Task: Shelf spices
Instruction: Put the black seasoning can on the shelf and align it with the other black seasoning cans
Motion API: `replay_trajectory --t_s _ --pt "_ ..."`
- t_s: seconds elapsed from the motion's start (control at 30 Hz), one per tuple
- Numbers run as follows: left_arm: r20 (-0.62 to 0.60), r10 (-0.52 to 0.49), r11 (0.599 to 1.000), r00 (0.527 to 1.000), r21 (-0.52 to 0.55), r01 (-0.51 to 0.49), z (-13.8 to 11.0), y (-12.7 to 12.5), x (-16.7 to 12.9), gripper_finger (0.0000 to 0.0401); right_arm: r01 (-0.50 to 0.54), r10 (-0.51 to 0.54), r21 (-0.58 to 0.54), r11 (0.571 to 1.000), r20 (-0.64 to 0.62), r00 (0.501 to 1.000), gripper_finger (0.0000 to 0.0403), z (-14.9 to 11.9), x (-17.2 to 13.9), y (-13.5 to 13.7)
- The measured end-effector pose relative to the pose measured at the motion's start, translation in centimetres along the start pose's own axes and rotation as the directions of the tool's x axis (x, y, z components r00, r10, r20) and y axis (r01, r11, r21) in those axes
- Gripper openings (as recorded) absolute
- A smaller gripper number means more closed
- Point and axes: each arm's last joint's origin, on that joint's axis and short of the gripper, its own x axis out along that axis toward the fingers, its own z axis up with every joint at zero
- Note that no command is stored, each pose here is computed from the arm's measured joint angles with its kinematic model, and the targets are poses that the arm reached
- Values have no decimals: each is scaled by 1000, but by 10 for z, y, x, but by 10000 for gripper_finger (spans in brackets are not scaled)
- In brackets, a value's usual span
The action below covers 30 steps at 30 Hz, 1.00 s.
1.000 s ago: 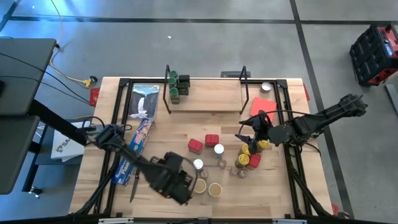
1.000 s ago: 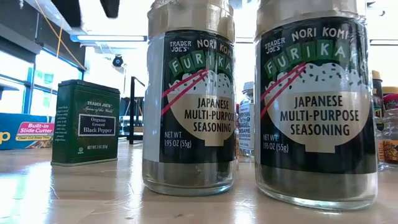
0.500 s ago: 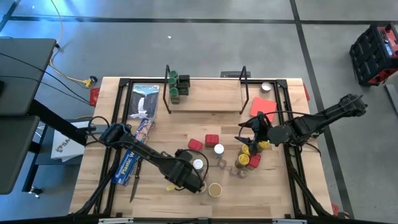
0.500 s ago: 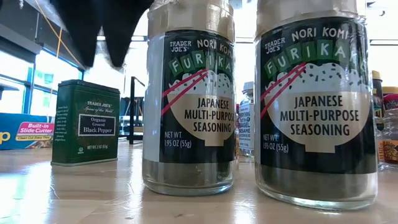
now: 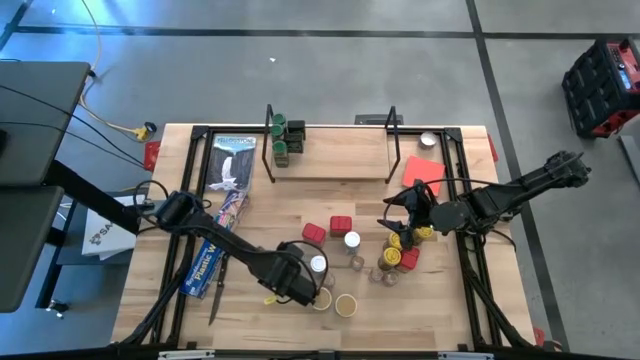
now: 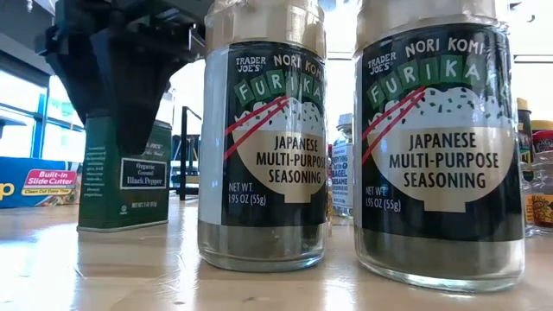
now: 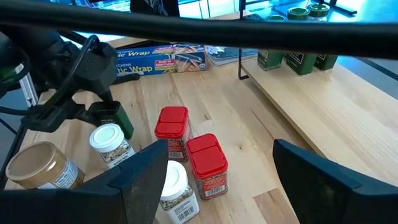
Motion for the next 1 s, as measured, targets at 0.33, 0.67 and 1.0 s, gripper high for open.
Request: replay_trajectory --t_s 0.33,0.67,1.0 --pt "-14 5 975 1000 220 -1 34 16 -12 122 0 0 11 1000 0 1000 284 0 0 0" --pt "128 -126 946 984 314 80 112 105 -89 122 5 -5 11 1000 2 1000 284 0 0 0" --pt "229 -101 814 968 579 -52 213 141 -75 122 55 -56 17 998 31 998 284 1 0 -2"
